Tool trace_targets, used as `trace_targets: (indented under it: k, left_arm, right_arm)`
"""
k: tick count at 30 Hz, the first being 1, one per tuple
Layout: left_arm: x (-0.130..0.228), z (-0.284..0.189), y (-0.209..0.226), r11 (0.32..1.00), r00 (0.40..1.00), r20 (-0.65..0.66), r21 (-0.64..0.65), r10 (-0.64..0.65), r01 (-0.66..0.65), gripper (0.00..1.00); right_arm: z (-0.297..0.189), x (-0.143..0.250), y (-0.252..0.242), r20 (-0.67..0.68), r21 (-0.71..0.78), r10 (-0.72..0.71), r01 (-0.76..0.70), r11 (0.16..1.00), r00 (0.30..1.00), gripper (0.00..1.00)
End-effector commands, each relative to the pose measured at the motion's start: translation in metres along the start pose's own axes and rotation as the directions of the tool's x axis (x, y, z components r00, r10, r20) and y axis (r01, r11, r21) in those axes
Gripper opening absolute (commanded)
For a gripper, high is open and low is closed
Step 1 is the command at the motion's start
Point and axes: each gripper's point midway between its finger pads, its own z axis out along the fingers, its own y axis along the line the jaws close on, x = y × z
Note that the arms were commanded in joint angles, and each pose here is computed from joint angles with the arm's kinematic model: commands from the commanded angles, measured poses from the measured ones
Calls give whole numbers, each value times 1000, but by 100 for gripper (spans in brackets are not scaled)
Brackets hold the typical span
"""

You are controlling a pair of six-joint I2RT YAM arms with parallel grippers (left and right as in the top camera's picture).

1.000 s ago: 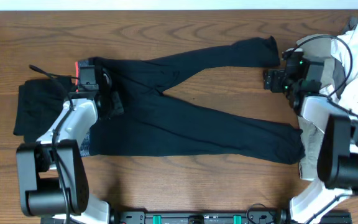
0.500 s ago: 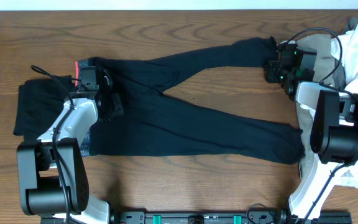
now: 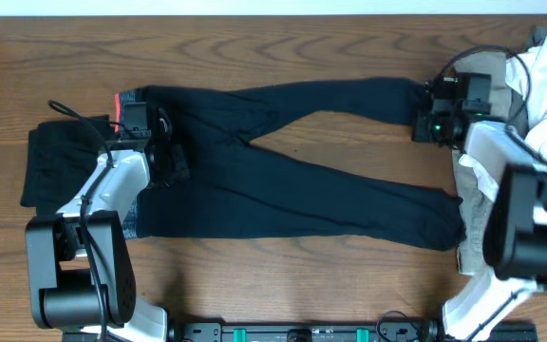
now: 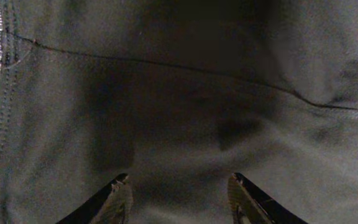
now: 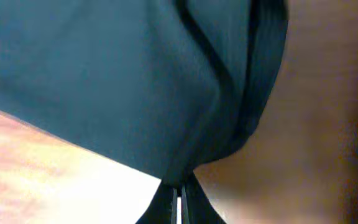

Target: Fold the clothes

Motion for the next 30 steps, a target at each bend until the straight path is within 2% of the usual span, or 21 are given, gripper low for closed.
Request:
trace_targets:
  k: [1, 6, 10, 21, 25, 30]
  left_arm:
    - [2, 0, 0, 1000, 1000, -12, 0, 17, -17, 52]
    - [4, 0, 0, 1000, 1000, -21, -3, 16, -16, 52]
    - [5, 0, 1, 1000, 1000, -25, -4, 16, -16, 52]
    - [7, 0, 1, 1000, 999, -32, -5, 15, -15, 52]
    - [7, 0, 1, 1000, 999, -32, -5, 15, -15, 52]
    - [7, 0, 1, 1000, 999, -31, -5, 15, -15, 52]
  right_arm:
    - [-68, -33, 7, 124, 41, -24, 19, 999, 992, 1]
    - [-130, -32, 21, 162, 42, -31, 25, 999, 986, 2]
    - [-149, -28, 25, 170, 43, -33, 26, 999, 985, 2]
    - [-124, -22, 9, 118, 100, -4, -8, 995, 993, 1]
    - [-109, -40, -11, 187, 178, 62, -96, 979, 980, 1]
    - [-79, -67, -27, 291, 194, 111, -173, 966, 950, 1]
